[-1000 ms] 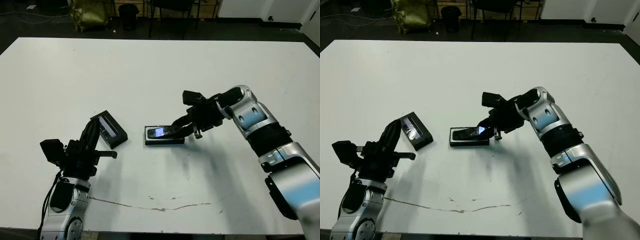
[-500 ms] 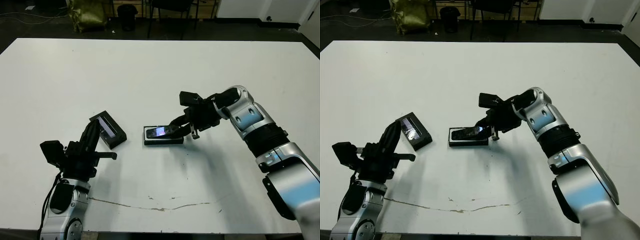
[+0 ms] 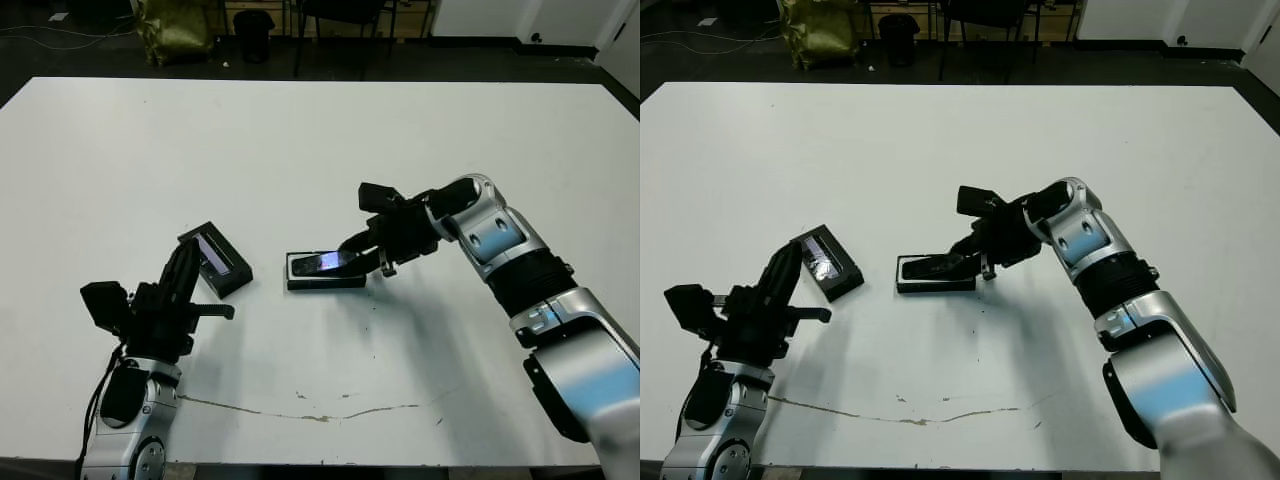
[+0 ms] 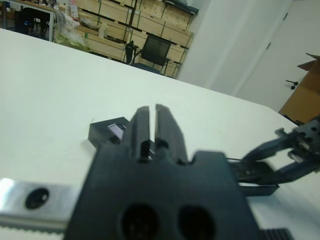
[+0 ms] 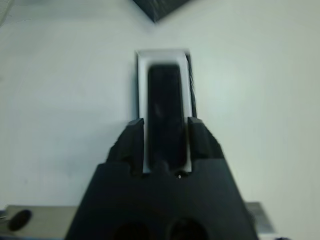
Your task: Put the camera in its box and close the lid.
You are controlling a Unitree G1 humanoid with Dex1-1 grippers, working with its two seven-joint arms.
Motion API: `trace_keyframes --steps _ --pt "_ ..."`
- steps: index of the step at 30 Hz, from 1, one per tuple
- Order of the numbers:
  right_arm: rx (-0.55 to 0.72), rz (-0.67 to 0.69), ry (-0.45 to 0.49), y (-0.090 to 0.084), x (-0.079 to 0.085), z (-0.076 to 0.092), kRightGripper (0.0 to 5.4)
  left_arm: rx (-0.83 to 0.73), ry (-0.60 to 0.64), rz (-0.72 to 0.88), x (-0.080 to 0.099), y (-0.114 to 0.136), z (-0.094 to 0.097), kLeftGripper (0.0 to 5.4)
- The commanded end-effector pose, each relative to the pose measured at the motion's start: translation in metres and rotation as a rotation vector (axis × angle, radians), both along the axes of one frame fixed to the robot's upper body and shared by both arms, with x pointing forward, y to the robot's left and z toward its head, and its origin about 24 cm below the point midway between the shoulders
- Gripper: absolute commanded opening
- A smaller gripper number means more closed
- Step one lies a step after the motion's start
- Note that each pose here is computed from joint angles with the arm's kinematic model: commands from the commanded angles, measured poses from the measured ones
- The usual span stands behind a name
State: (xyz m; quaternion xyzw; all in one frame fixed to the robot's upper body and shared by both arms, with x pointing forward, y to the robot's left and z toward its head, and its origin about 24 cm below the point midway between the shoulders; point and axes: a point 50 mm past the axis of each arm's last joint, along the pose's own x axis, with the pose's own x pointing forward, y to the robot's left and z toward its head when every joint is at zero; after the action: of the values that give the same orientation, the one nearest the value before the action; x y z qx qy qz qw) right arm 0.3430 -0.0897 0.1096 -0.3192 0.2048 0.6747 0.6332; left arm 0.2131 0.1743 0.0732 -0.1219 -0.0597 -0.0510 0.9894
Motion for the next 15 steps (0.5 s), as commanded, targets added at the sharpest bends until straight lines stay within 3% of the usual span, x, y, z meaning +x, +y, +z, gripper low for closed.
trace_keyframes --steps 1,15 --pt "-0.020 -0.020 0.042 -0.0041 -0.0022 -0.0135 2.28 -0.002 0.033 0.011 -0.0019 0.0018 -0.0063 0.00" --pt "-0.026 -0.013 0.031 -0.0047 -0.0012 -0.0129 5.37 0.007 0.029 0.010 -0.0023 0.0011 -0.0054 0.00"
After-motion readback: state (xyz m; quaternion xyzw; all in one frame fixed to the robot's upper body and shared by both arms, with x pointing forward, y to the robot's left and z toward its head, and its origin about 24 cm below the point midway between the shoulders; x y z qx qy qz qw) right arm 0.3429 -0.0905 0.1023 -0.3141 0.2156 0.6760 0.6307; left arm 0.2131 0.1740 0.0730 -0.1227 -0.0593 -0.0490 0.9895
